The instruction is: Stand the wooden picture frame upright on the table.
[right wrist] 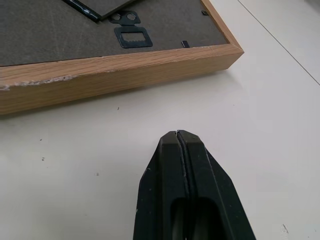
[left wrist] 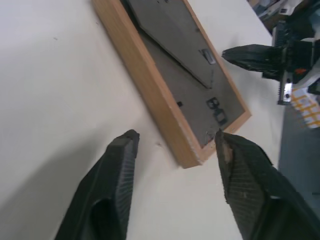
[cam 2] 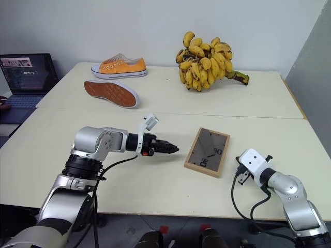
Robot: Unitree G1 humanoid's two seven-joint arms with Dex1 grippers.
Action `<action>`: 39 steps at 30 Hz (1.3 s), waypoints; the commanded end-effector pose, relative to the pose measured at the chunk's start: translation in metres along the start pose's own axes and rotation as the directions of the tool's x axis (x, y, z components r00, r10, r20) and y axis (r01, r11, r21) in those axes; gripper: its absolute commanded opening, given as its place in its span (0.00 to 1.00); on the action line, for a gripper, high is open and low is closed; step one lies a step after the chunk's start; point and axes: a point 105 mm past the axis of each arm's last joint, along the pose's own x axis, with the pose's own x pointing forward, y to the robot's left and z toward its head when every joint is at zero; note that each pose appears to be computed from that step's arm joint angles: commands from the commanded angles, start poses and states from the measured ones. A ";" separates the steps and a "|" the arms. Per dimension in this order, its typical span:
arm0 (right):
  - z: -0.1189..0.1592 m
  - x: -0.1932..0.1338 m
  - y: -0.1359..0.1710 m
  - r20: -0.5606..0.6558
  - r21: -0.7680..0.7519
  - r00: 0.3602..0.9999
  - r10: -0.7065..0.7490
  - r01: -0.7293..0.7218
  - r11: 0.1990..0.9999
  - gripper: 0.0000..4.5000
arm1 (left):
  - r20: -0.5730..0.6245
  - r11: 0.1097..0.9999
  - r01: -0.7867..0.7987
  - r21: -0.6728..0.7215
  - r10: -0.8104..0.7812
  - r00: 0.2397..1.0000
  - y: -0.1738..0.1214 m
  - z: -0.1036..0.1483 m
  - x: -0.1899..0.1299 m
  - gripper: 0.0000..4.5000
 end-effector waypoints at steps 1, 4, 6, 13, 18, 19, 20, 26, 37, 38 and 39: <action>0.008 -0.003 -0.005 0.030 -0.044 0.999 -0.018 0.019 0.999 0.00 | -0.001 1.000 0.019 0.024 -0.019 1.000 -0.009 0.004 -0.002 0.84; 0.006 -0.002 -0.004 0.023 -0.069 1.000 -0.012 0.013 0.997 0.00 | -0.032 1.000 0.015 -0.024 -0.016 0.999 -0.004 -0.003 0.004 0.88; 0.006 0.001 0.000 0.022 -0.095 1.000 -0.001 0.003 0.996 0.00 | -0.050 0.999 -0.006 -0.035 0.005 0.999 0.002 -0.007 0.011 0.88; 0.009 0.012 0.007 0.038 -0.093 0.999 0.005 -0.001 0.996 0.00 | -0.067 0.994 0.009 -0.108 -0.016 0.998 0.008 -0.012 0.027 0.88; 0.010 0.019 0.012 0.043 -0.093 0.999 0.009 -0.005 0.996 0.00 | -0.062 0.986 0.022 -0.163 -0.033 0.998 0.011 -0.013 0.035 0.88; 0.009 0.021 0.015 0.041 -0.100 0.999 0.016 -0.012 0.995 0.00 | -0.059 0.985 0.023 -0.174 -0.034 0.998 0.012 -0.012 0.037 0.88; 0.009 0.023 0.016 0.040 -0.105 0.999 0.021 -0.017 0.994 0.00 | -0.057 0.983 0.024 -0.180 -0.034 0.998 0.012 -0.011 0.038 0.88; 0.020 0.038 0.027 0.074 -0.074 0.997 0.024 -0.019 0.997 0.00 | -0.048 0.983 0.053 -0.174 -0.063 0.997 0.007 -0.005 0.043 0.88; 0.051 0.065 0.035 0.153 -0.047 0.988 0.019 -0.012 0.999 0.00 | -0.028 0.980 0.087 -0.179 -0.094 0.995 0.001 0.002 0.045 0.88; 0.053 0.067 0.034 0.158 -0.042 0.987 0.014 -0.008 0.999 0.00 | -0.019 0.979 0.094 -0.182 -0.099 0.995 0.000 0.004 0.045 0.88; 0.054 0.068 0.034 0.161 -0.038 0.987 0.011 -0.005 0.999 0.00 | -0.014 0.978 0.096 -0.182 -0.101 0.995 0.000 0.005 0.045 0.88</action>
